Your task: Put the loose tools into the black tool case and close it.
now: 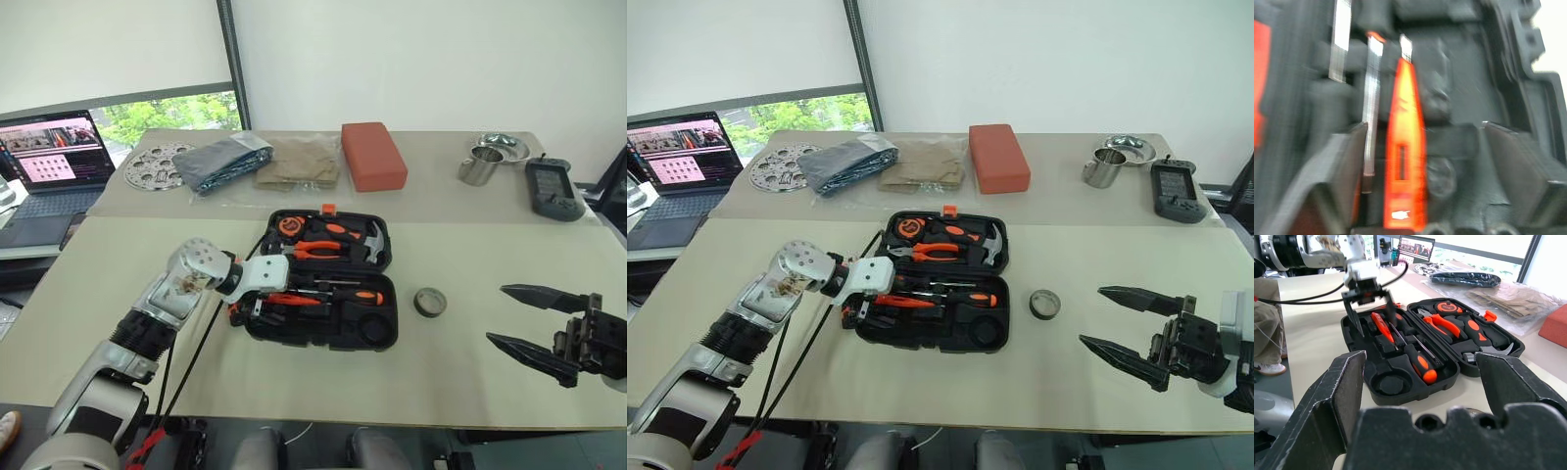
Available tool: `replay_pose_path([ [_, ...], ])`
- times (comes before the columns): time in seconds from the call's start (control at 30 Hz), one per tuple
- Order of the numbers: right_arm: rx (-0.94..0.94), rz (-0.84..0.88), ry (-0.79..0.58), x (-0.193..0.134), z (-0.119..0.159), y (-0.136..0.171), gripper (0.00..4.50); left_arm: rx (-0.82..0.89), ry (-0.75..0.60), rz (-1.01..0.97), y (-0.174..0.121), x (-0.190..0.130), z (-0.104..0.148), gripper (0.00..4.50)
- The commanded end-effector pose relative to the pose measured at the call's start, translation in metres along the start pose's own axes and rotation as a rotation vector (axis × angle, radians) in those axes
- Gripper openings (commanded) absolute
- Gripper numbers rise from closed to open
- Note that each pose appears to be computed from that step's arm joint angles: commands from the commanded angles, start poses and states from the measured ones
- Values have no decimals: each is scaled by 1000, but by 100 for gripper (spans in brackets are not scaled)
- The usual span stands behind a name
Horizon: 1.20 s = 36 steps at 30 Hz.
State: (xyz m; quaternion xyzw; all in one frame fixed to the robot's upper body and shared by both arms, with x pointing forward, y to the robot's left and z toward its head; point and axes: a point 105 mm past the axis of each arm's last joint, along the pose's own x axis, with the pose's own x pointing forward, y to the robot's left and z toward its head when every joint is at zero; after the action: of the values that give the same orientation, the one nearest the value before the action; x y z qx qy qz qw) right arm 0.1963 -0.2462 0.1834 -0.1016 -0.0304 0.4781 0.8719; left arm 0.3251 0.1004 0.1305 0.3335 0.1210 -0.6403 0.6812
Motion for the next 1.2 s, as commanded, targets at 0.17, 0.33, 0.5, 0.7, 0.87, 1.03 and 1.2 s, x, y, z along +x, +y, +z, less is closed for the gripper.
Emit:
replay_pose_path([
  [0.17,-69,-1,-10,2,11,-2,412,21,-200,151,31,-42,56,446],
  [0.33,-74,-1,-15,4,11,-3,412,-107,-310,194,31,-28,44,299],
  [0.5,-74,-7,-14,3,11,-1,412,-199,-366,206,13,-11,12,107],
  [0.7,-74,-11,-16,4,11,0,412,-222,-314,210,4,-3,-19,1],
  [0.87,-78,-10,-16,4,12,-1,412,-204,-294,147,-5,3,-25,1],
  [1.03,-77,-10,-14,4,12,-1,412,-194,-260,109,-13,6,-32,1],
  [1.2,-75,-11,-12,3,12,0,412,-151,-182,95,-17,11,-46,1],
])
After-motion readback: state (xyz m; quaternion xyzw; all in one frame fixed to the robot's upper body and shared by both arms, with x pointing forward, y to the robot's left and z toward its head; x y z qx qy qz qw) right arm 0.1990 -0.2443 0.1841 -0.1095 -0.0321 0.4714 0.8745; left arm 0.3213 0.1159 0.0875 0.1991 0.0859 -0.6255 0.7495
